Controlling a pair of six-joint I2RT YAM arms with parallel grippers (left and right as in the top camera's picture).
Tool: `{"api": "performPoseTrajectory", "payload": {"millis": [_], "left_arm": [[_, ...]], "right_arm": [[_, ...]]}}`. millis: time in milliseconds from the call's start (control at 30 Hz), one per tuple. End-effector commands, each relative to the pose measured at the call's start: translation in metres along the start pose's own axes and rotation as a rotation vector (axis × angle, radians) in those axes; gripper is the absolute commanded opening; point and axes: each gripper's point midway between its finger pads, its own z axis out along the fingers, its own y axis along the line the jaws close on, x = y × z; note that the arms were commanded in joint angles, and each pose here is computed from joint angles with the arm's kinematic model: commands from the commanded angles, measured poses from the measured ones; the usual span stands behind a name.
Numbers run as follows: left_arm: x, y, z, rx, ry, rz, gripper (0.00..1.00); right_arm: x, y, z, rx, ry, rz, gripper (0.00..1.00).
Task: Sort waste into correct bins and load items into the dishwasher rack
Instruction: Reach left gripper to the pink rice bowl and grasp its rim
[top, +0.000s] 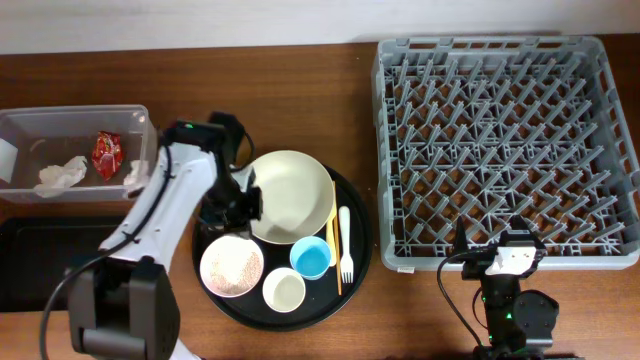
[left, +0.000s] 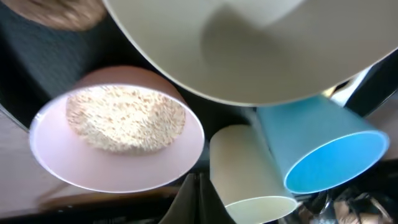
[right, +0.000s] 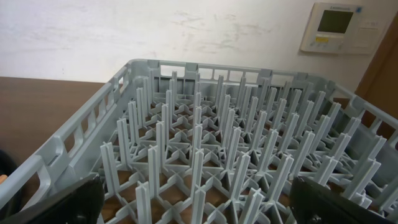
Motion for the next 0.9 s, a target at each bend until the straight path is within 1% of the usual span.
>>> {"api": "performPoseTrajectory", "payload": {"millis": [0, 100, 200, 300, 367, 433, 500, 567, 633, 733, 800, 833, 867], "left_arm": [[0.008, -0.005, 0.005, -0.016, 0.011, 0.033, 0.01], [0.013, -0.013, 0.004, -0.029, 0.001, 0.052, 0.01], [0.018, -0.01, -0.009, -0.128, -0.085, 0.015, 0.01], [0.028, -0.022, -0.023, -0.122, -0.154, 0.018, 0.01], [0.031, -0.017, -0.025, -0.196, -0.208, -0.032, 0.01], [0.038, -0.013, -0.016, -0.262, -0.239, -0.061, 0.01], [0.038, -0.017, 0.008, -0.264, -0.252, -0.059, 0.01], [0.033, -0.014, 0.027, -0.253, -0.266, -0.09, 0.0], [0.027, -0.015, 0.034, -0.238, -0.288, -0.087, 0.0], [0.02, -0.015, 0.032, -0.221, -0.31, -0.103, 0.01], [0.018, -0.011, 0.031, -0.219, -0.311, -0.12, 0.08], [0.017, -0.009, 0.03, -0.218, -0.311, -0.128, 0.24], [0.015, -0.006, 0.03, -0.223, -0.315, -0.136, 0.37]], "right_arm": [[0.002, 0.001, 0.0, -0.001, 0.003, 0.004, 0.98], [0.002, 0.001, 0.0, -0.001, 0.003, 0.005, 0.98], [0.002, 0.001, 0.0, -0.001, 0.003, 0.005, 0.98], [0.002, 0.001, 0.0, -0.001, 0.003, 0.004, 0.98], [0.002, 0.001, 0.0, -0.001, 0.003, 0.004, 0.98], [0.002, 0.001, 0.0, -0.001, 0.003, 0.005, 0.98], [0.002, 0.001, 0.0, -0.001, 0.003, 0.004, 0.98], [0.002, 0.001, 0.0, -0.001, 0.003, 0.004, 0.98], [0.002, 0.001, 0.0, -0.001, 0.003, 0.004, 0.98], [0.002, 0.001, 0.0, -0.001, 0.003, 0.004, 0.98], [0.002, 0.001, 0.0, -0.001, 0.003, 0.004, 0.98], [0.002, 0.001, 0.0, -0.001, 0.003, 0.004, 0.98], [0.002, 0.001, 0.0, -0.001, 0.003, 0.005, 0.98]]}}
